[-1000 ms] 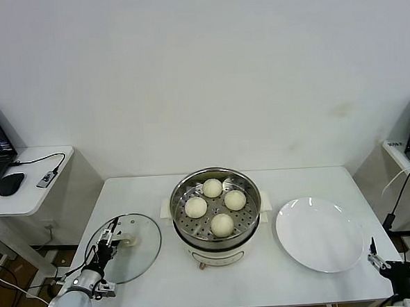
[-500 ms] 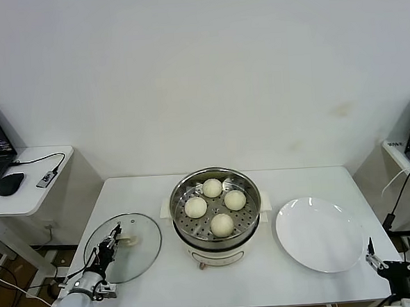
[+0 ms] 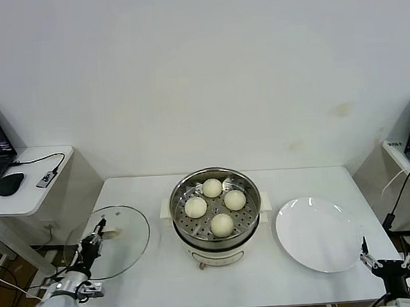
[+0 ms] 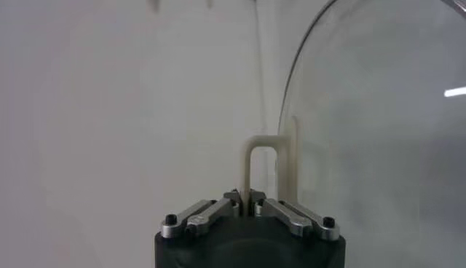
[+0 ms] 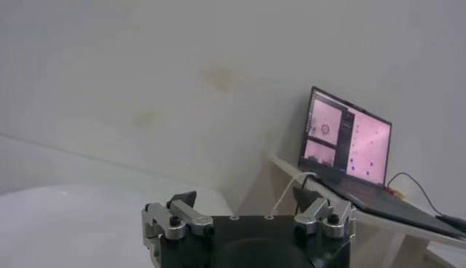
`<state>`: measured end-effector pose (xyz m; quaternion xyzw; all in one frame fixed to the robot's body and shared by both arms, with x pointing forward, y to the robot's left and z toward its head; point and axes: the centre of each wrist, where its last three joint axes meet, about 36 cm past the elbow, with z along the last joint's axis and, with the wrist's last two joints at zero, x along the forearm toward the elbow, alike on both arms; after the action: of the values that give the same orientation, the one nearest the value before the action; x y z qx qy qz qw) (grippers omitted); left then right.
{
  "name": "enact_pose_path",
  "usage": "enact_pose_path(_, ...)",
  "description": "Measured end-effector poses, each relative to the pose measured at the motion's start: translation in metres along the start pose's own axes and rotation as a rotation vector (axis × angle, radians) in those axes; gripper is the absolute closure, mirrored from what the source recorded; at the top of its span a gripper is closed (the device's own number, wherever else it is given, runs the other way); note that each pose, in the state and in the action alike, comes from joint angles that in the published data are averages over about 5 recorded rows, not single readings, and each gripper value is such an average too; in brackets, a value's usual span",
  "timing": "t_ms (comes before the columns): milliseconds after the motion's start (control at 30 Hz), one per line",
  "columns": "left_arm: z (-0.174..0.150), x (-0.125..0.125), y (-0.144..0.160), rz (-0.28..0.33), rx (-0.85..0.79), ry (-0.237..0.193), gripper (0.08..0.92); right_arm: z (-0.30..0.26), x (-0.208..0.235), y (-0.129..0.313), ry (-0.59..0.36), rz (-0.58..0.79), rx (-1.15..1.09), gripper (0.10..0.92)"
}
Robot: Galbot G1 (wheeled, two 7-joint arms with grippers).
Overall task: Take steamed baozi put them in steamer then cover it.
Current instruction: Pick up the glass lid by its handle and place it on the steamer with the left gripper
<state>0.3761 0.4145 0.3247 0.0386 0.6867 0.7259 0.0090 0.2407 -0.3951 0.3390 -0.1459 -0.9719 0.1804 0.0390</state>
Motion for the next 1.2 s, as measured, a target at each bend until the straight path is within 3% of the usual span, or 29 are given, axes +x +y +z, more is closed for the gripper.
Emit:
enact_pose_path(267, -0.004, 0.014, 0.071, -0.055, 0.047, 0.037, 0.860, -0.002, 0.000, 0.009, -0.014, -0.032, -0.002, 0.200)
enact_pose_path(533, -0.045, 0.013, 0.135, -0.109, 0.082, -0.015, 0.860, -0.002, 0.004, 0.019, -0.017, -0.051, 0.002, 0.200)
enact_pose_path(1200, -0.188, -0.038, 0.169, -0.080, 0.150, -0.146, 0.860, 0.002, 0.003, 0.043, 0.002, -0.068, 0.032, 0.200)
